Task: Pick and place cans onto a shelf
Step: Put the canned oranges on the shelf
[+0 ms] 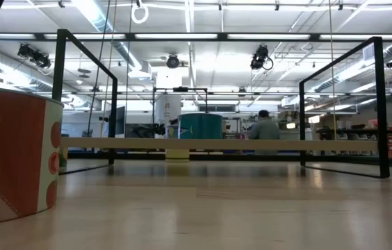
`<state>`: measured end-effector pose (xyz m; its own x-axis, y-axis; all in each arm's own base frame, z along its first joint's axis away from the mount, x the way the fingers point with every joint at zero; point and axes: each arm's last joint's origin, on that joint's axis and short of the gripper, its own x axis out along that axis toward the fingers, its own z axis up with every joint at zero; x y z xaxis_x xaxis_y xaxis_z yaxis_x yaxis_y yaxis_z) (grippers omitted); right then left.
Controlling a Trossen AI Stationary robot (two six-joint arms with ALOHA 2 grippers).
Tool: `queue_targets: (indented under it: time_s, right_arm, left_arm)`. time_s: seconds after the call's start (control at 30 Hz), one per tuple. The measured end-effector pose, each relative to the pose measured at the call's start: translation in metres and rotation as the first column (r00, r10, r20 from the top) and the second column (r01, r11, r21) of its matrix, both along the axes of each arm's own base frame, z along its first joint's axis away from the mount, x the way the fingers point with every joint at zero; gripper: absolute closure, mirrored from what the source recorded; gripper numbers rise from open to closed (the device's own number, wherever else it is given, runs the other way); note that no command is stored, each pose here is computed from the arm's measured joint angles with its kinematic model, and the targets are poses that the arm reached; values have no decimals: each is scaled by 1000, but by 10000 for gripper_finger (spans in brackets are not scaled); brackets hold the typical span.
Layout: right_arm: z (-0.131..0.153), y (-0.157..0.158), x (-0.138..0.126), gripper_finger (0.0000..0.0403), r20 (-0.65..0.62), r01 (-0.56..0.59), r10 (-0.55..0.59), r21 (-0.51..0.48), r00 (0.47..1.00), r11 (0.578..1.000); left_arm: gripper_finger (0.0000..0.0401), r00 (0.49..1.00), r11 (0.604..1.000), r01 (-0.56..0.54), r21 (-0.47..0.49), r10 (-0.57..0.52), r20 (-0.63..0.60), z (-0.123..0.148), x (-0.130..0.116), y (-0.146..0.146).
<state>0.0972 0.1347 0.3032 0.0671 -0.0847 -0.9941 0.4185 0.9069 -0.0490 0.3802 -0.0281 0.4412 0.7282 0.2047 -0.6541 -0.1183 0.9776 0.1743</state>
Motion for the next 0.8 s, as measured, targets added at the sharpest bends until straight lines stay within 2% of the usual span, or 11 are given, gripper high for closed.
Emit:
queue_targets:
  time_s: [0.2, 0.43, 0.57, 0.8]
  right_arm:
    - [-32, -13, -3, 216, -50, -138, 136, -48, 989, 989]
    - [-82, -17, 6, 223, -11, -135, 134, -53, 991, 989]
    - [-88, -23, 5, 228, -30, -118, 116, -90, 993, 989]
    - [-88, -28, 6, 244, -9, -125, 125, -149, 992, 981]
  left_arm:
    - [303, 999, 999, -37, -24, 36, -38, 1, -9, -2]
    - [303, 997, 994, -68, -87, 65, -31, 0, -10, -7]
    - [303, 998, 995, -57, -84, 54, -45, -1, -11, -11]
    - [303, 987, 993, -81, -83, 69, -146, -8, -19, -13]
